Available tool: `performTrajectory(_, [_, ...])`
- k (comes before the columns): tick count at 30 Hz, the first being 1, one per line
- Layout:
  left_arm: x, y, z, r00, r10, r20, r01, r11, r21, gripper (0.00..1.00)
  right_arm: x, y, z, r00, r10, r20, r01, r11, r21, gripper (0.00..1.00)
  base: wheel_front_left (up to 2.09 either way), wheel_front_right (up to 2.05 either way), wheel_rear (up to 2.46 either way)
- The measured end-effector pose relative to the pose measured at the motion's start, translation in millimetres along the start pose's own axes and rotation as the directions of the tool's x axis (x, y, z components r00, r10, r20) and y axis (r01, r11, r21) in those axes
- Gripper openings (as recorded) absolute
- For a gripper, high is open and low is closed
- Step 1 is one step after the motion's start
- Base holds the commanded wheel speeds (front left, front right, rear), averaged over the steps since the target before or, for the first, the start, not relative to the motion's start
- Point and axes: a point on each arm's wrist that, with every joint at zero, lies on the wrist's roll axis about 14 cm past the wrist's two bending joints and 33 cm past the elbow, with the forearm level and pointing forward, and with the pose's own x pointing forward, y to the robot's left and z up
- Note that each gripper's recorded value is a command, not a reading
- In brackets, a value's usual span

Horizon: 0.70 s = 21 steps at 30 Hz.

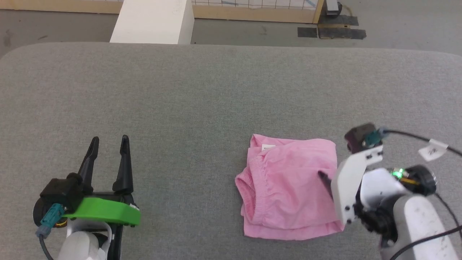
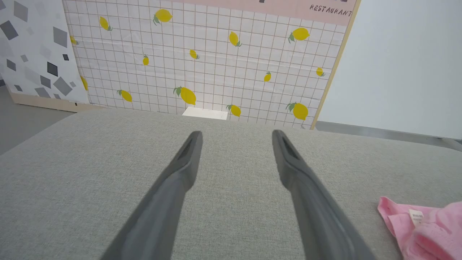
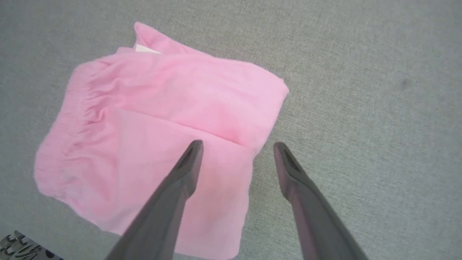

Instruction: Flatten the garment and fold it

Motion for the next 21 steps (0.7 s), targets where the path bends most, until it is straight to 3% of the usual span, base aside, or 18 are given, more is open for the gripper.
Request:
performTrajectory(10, [-3, 5, -6, 1.0, 0.01, -0.021, -0.01, 1.0, 0.003, 1.0, 25, 17, -49, 0.99, 0.043, -0.137, -0.042, 0.999, 0.013, 1.0, 0.0, 0.0, 0.0])
performTrajectory(11, [-3, 5, -6, 1.0, 0.012, -0.022, -0.012, 1.0, 0.004, 1.0, 26, 17, -52, 0.988, 0.044, -0.145, -0.043, 0.999, 0.012, 0.89, 0.0, 0.0, 0.0])
performTrajectory(12, [-4, 6, -6, 1.0, 0.014, -0.022, -0.013, 1.0, 0.005, 1.0, 27, 18, -55, 0.987, 0.046, -0.155, -0.045, 0.999, 0.01, 0.33, 0.0, 0.0, 0.0])
performTrajectory(14, [-4, 7, -5, 1.0, 0.015, -0.021, -0.015, 1.0, 0.007, 1.0, 29, 19, -55, 0.988, 0.048, -0.146, -0.047, 0.999, 0.008, 0.0, 0.0, 0.0, 0.0])
performTrajectory(21, [1, 5, -5, 1.0, 0.006, -0.016, -0.006, 1.0, 0.008, 1.0, 26, 13, -47, 0.992, 0.03, -0.123, -0.037, 0.998, -0.053, 0.0, 0.0, 0.0, 0.0])
